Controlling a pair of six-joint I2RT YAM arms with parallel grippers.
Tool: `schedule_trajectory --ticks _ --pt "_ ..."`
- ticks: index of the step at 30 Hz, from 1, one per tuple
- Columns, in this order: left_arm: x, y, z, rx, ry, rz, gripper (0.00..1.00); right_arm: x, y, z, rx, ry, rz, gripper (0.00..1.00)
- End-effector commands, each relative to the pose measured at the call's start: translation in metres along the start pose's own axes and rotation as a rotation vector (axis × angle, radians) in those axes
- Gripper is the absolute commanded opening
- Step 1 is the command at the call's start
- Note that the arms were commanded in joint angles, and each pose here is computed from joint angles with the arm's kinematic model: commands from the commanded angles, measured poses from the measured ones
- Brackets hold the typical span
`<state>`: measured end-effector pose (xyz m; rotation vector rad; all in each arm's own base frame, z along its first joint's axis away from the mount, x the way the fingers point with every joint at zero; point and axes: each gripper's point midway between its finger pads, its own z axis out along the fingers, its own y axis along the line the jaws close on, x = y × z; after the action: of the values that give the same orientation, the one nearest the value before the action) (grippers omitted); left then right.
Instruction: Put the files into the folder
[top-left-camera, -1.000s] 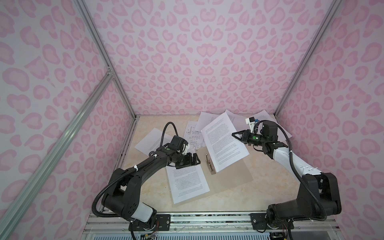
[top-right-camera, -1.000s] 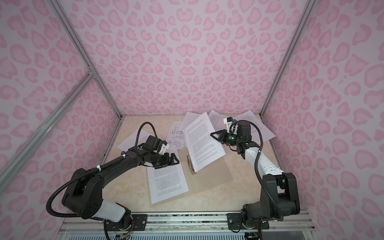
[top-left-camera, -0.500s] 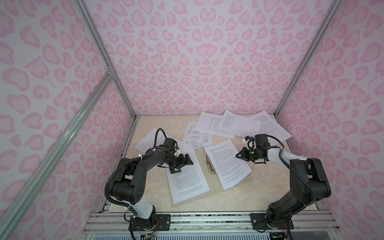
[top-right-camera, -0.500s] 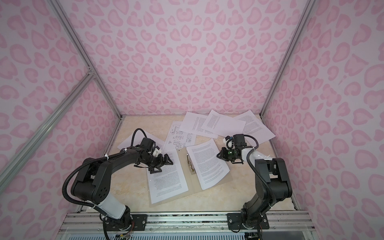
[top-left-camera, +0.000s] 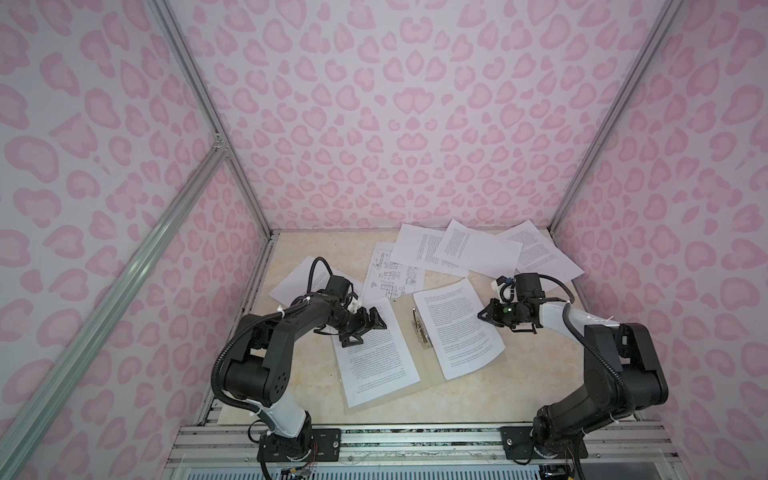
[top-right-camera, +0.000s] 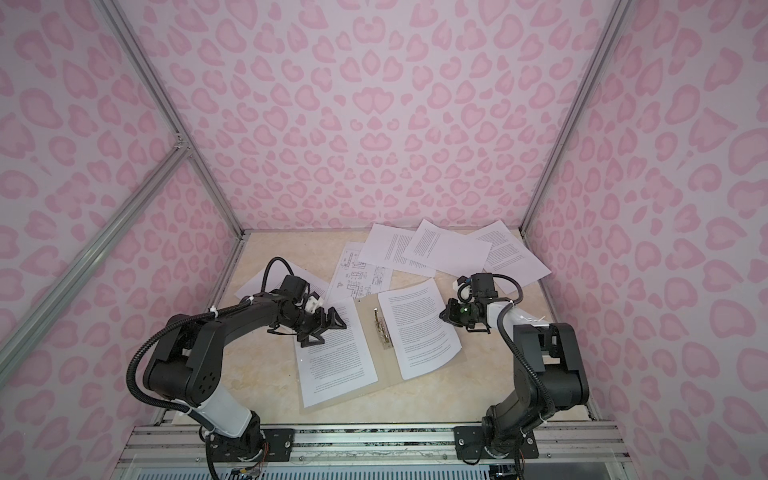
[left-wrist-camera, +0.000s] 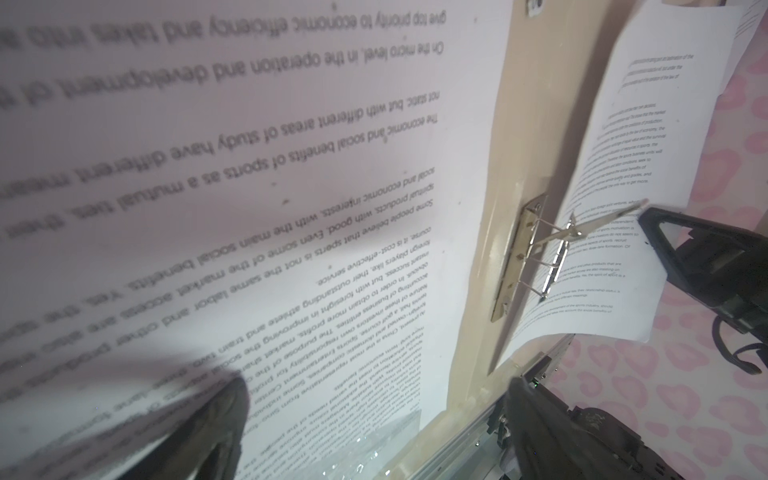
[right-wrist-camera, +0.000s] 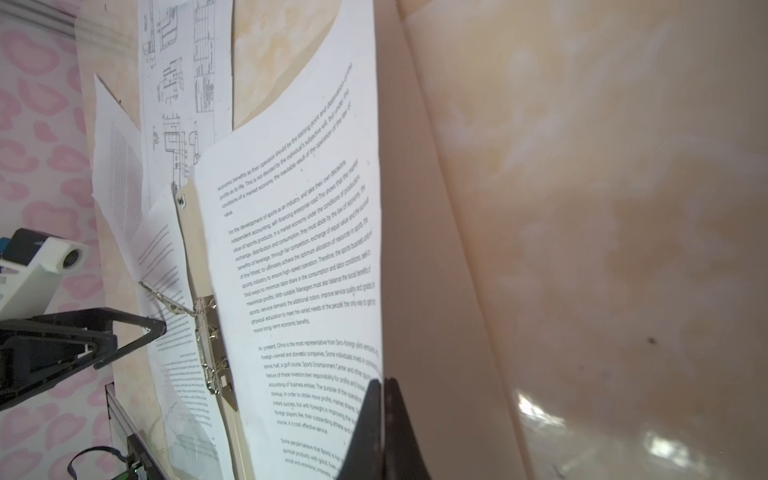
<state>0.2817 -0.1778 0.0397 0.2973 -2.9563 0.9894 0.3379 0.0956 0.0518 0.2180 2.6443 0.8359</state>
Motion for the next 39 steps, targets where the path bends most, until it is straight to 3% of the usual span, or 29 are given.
schedule_trajectory --ticks 1,6,12,39 --pt "0.003 0.016 0.003 -0.068 0.004 -0.007 0.98 -0.001 -0.004 -0.005 0.014 -0.011 0.003 0.00" --pt "0.002 0.015 0.004 -0.060 0.010 -0.010 0.98 0.007 0.016 0.007 -0.018 0.034 -0.059 0.00" --pt "0.003 0.015 0.003 -0.059 0.009 -0.005 0.98 0.011 0.022 0.014 -0.064 0.051 -0.052 0.00" --pt "0.001 0.014 0.003 -0.057 0.015 -0.003 0.98 0.023 0.015 0.010 0.015 0.115 -0.150 0.00"
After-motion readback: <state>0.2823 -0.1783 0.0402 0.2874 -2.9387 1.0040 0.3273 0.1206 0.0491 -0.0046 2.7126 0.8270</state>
